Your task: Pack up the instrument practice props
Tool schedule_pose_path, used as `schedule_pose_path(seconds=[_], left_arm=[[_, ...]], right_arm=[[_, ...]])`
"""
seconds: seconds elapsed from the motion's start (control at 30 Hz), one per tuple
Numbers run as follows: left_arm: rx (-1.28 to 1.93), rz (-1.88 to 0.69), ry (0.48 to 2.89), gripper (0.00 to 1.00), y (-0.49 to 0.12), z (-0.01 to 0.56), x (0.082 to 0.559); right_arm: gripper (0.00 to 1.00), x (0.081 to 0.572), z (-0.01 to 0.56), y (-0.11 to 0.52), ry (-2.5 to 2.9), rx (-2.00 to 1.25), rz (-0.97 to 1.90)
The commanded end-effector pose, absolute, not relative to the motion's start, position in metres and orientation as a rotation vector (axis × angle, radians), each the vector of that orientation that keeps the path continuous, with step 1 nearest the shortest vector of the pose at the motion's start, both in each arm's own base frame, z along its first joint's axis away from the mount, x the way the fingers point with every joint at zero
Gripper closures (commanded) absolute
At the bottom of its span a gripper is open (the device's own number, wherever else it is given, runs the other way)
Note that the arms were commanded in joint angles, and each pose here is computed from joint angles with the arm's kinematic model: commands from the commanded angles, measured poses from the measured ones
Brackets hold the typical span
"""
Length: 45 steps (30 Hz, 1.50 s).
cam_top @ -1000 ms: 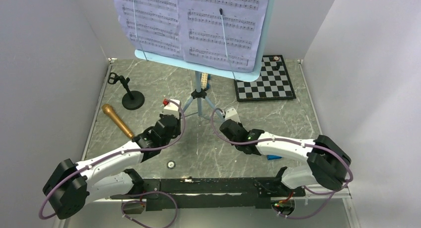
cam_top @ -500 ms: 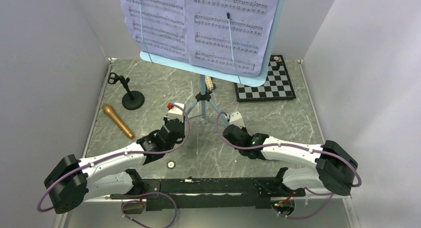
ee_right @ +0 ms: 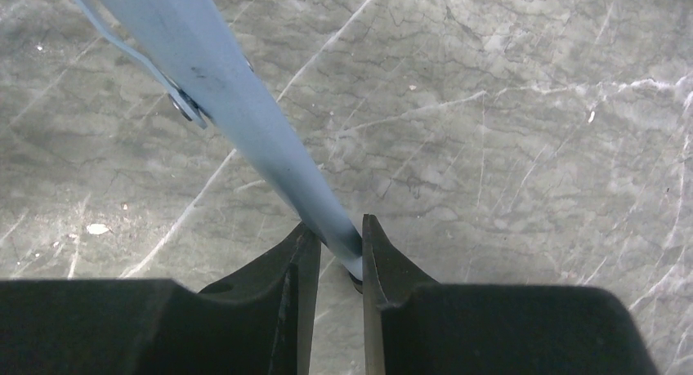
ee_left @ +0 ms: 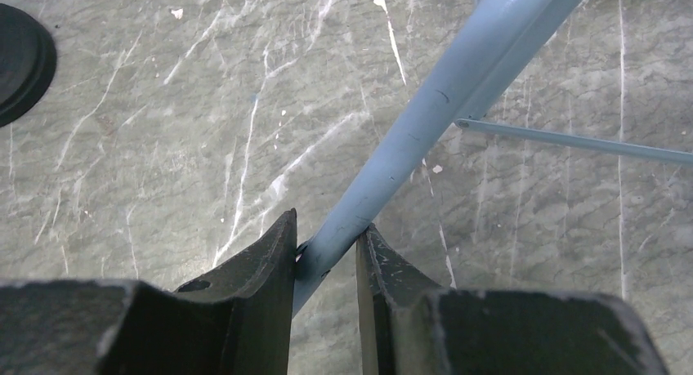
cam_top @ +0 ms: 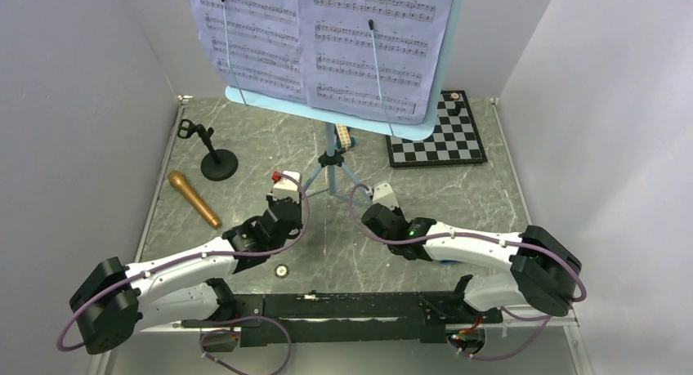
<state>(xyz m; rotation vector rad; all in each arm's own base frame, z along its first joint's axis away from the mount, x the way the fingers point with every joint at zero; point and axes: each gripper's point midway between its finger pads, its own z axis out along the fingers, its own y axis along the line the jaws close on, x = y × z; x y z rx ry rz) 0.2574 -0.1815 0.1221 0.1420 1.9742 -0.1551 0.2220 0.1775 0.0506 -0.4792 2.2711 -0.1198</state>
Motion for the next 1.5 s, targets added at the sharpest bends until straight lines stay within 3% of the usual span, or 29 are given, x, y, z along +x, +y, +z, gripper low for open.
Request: schedule_pose_path(seconds=[0.0,0.6,1.07,1.13,1.2,1.3,1.47], left_arm=[[0.126,-0.211,2.085,1.0,-0.181,0.092,0.233],[-0.033,-0.14,2.115,1.0,-0.137,0.079,0.213],[-0.003,-0.165,2.14,1.0,-0.151,0.072,0.215],[-0.008,-0.148,2.147,0.99,-0.15,0.073,0.216],[-0.023,-0.127,2.151,0.93,-0.148,0.077,0.217],[-0.049,-0.113,2.15,0.69,-0.144,0.082,0.216],[-0.068,-0.147,2.109,0.41,-0.144,0.1,0.218]], right_arm=[[1.0,0.233,0.05,0.218,2.264,-0.398,0.083],[1.0,0.254,0.027,0.229,2.275,-0.461,0.133],[1.0,0.27,0.007,0.215,2.329,-0.45,0.101],[0.92,0.27,0.007,0.216,2.338,-0.453,0.098],[0.77,0.27,0.008,0.219,2.344,-0.452,0.105],[0.57,0.271,0.017,0.222,2.338,-0.434,0.127],[0.41,0.271,0.04,0.225,2.306,-0.397,0.179]])
